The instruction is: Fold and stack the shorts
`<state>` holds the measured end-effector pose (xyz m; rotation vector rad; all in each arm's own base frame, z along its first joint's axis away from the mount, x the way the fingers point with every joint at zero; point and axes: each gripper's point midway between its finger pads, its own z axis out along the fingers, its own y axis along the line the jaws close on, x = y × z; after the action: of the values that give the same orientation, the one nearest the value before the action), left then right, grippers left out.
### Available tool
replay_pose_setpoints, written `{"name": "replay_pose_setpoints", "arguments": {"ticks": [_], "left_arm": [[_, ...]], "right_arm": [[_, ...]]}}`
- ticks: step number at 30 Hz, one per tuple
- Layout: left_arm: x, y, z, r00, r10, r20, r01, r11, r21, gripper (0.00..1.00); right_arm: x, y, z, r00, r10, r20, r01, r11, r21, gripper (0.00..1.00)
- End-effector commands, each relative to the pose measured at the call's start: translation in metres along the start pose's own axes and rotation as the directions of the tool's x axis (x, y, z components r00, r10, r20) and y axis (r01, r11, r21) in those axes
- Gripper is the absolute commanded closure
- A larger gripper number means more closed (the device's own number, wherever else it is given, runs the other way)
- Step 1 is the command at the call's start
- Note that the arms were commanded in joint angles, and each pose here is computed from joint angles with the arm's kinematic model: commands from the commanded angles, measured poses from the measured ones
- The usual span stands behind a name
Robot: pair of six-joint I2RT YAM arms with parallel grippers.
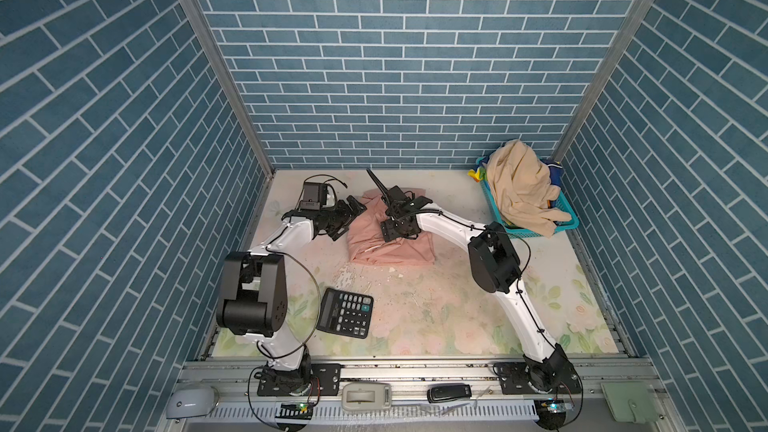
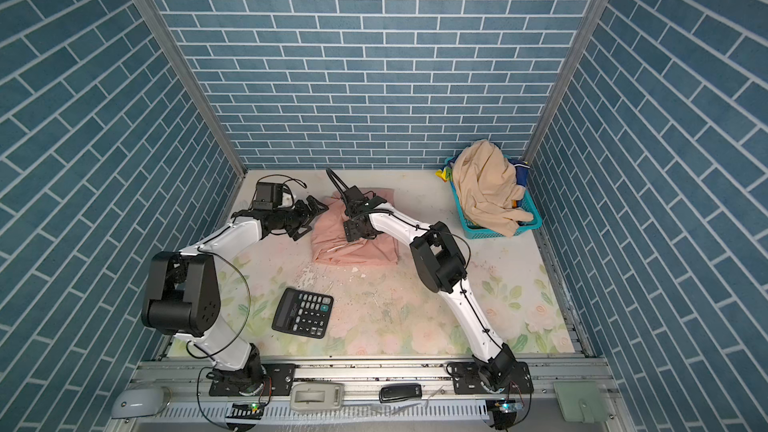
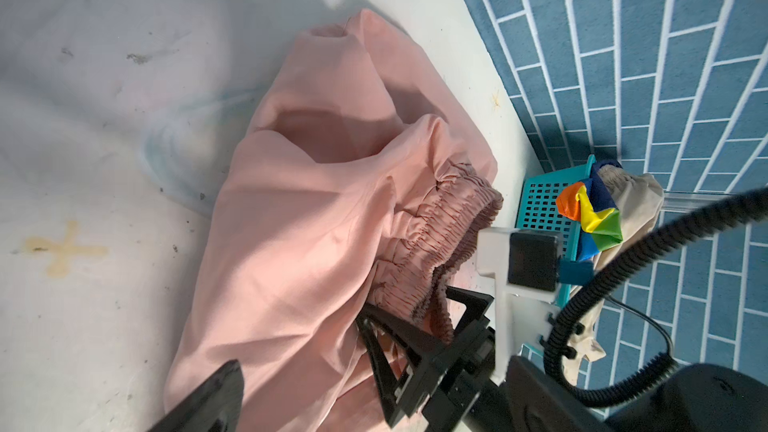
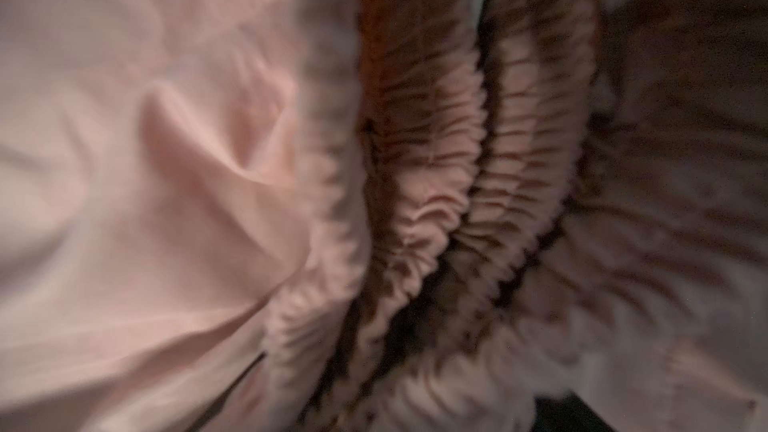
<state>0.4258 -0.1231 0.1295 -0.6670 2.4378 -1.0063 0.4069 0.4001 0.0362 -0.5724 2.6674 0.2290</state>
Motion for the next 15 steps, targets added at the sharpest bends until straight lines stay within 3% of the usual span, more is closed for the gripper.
{"name": "replay_pose_setpoints", "arguments": {"ticks": [1,3,8,15], "left_arm": [[0.004,-0.001,0.001,1.0,-0.003,-0.007,0.003,1.0,0.022,0.0],[0.005,0.0,0.003,1.0,-0.007,-0.011,0.007,1.0,0.023,0.0],[0.008,-0.004,0.009,1.0,0.001,-0.022,-0.001,1.0,0.028,0.01],[0.011,-0.016,0.012,0.999,0.021,-0.028,-0.02,0.999,0.037,0.0]], "right_arm": [[-0.01,-0.011,-0.018,0.999,-0.008,0.032,0.006,0.998,0.065,0.31],[-0.018,-0.009,-0.028,0.998,-0.007,0.067,0.004,0.999,0.049,0.46],[-0.031,-0.004,-0.051,0.993,-0.002,0.12,0.002,1.0,0.004,0.72],[-0.038,-0.007,-0.07,0.983,0.088,0.161,-0.068,0.99,-0.125,0.8]]}}
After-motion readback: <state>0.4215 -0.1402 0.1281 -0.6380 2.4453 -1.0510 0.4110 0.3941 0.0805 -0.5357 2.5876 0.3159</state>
